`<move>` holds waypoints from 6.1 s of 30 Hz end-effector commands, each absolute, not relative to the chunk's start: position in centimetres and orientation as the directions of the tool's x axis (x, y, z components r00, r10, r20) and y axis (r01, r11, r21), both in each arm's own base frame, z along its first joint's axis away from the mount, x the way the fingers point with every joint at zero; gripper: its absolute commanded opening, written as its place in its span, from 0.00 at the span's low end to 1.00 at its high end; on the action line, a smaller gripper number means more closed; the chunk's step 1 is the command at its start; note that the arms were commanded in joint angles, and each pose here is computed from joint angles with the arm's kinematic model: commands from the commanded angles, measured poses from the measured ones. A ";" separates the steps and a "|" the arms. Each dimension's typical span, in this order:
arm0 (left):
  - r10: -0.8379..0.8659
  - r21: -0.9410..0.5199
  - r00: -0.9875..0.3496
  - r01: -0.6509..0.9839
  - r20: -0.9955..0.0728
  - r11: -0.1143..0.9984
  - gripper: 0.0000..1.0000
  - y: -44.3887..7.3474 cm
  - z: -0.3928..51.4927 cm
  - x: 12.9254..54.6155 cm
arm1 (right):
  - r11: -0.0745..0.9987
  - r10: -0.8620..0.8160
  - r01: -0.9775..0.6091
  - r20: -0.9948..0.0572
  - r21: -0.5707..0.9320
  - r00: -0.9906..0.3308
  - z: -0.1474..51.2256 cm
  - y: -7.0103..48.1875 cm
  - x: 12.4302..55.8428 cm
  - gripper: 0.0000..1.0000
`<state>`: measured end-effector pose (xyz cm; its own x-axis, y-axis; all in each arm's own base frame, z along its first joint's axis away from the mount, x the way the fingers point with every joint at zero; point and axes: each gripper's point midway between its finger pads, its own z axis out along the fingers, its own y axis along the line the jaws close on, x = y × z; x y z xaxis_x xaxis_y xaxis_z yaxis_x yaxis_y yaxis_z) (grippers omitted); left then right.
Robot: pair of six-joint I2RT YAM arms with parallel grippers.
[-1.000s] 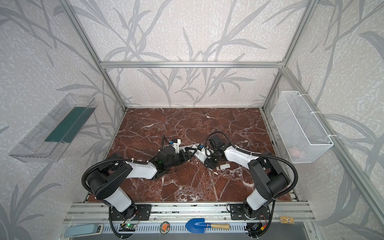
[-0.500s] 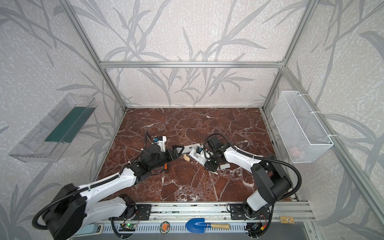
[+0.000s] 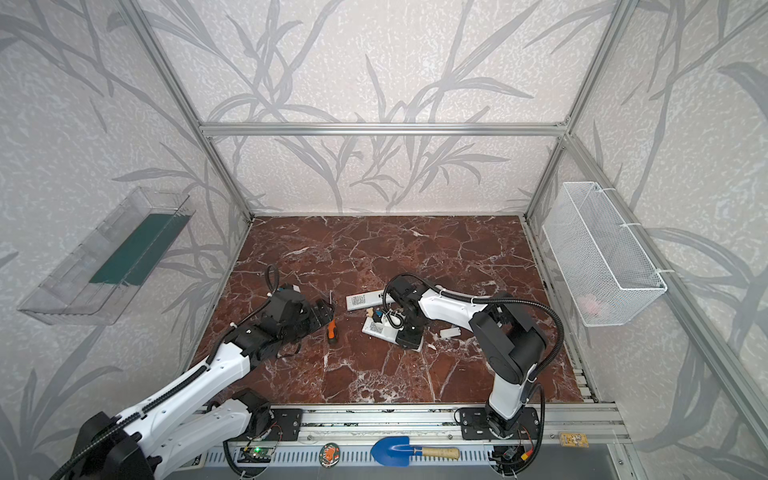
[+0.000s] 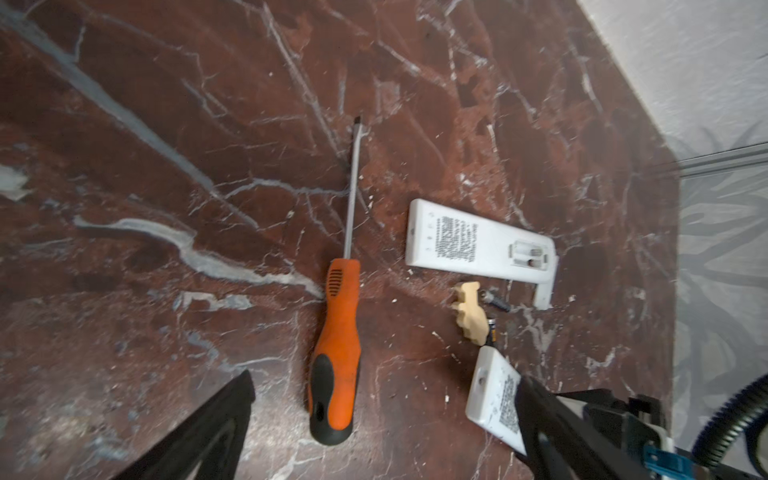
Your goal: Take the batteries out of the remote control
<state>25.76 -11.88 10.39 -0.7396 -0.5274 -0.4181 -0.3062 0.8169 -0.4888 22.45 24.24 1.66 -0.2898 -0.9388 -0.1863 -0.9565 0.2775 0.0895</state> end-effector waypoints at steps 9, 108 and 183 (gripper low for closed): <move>-0.514 -0.403 -0.806 -0.384 -0.294 0.831 0.99 -11.3 8.3 26.4 | 0.256 -0.960 -0.964 -0.097 0.066 -0.262 0.8 23.6 22.2 0.45; -0.809 -0.992 -0.574 0.039 -0.123 0.123 0.00 -24.5 30.3 41.2 | 0.298 0.268 -0.396 -0.475 0.868 -0.838 29.6 24.9 32.4 0.94; -0.339 -0.731 -0.919 -0.088 -0.203 0.676 0.60 -21.0 17.9 33.0 | 0.438 -0.474 -0.878 -0.780 0.195 -0.409 23.9 21.2 23.5 0.00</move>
